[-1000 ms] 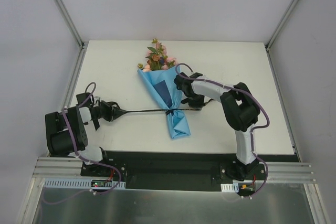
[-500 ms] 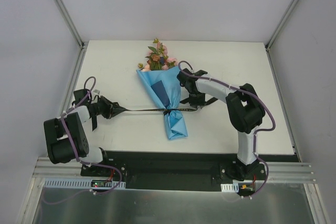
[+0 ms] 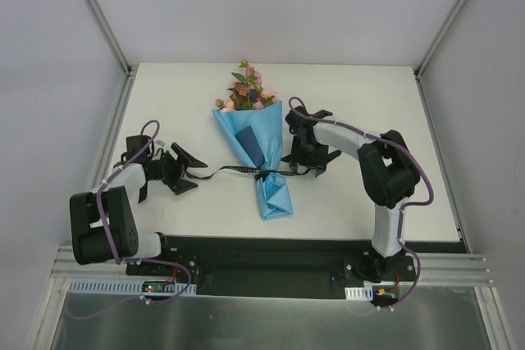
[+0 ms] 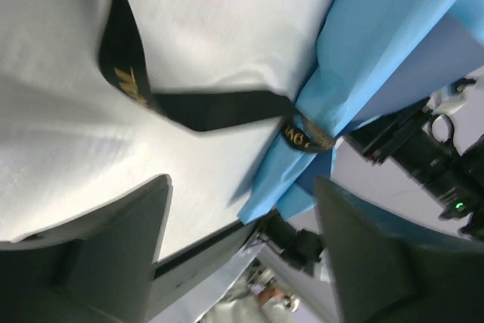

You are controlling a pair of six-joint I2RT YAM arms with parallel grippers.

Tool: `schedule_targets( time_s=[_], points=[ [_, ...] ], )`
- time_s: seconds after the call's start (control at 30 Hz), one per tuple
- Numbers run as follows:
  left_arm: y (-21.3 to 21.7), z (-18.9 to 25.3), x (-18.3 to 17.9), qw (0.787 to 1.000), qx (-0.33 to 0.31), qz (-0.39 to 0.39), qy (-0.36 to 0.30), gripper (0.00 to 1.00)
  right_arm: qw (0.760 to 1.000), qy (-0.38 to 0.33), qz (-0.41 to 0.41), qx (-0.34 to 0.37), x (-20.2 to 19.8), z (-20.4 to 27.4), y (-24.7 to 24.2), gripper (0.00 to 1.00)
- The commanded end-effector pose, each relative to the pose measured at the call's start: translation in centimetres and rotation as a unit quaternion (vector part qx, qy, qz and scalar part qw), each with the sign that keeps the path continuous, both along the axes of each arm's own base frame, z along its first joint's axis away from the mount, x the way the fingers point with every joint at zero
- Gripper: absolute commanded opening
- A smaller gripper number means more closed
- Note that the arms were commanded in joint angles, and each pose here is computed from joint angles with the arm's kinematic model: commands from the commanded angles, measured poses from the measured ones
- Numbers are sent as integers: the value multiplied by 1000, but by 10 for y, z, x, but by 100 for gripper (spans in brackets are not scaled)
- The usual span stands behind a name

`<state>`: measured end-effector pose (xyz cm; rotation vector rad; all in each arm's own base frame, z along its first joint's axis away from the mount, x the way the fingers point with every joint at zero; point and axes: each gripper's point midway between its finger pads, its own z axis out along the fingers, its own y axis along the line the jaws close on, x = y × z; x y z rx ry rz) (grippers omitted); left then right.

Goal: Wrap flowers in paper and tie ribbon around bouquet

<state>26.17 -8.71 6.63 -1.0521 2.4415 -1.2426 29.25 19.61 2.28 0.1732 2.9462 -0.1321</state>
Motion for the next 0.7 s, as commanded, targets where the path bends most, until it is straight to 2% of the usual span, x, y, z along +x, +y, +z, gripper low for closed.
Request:
schedule_targets(
  time_s=[0.0,0.03,0.1,0.27,0.4,0.5,0.6,0.67],
  points=[
    [-10,13,-8,998,38,28,52,99,993,22,-60,95,-6,21,17,70],
    [-23,15,-12,997,39,17,64,99,990,37,-72,117,-10,22,25,72],
    [-34,15,-10,993,26,48,107,99,986,54,-84,132,-13,20,33,74],
    [-72,17,6,982,9,64,178,99,978,77,-121,151,-16,11,45,73],
    [-80,-12,13,962,13,92,256,97,976,69,-139,152,-11,9,46,72],
    [-81,-36,6,943,22,122,308,91,978,58,-137,148,-7,8,46,70],
    [-75,-54,7,934,48,148,322,87,982,41,-122,135,-4,7,43,68],
    [-73,-57,8,936,59,144,316,85,988,29,-94,116,-3,6,32,68]
  ],
)
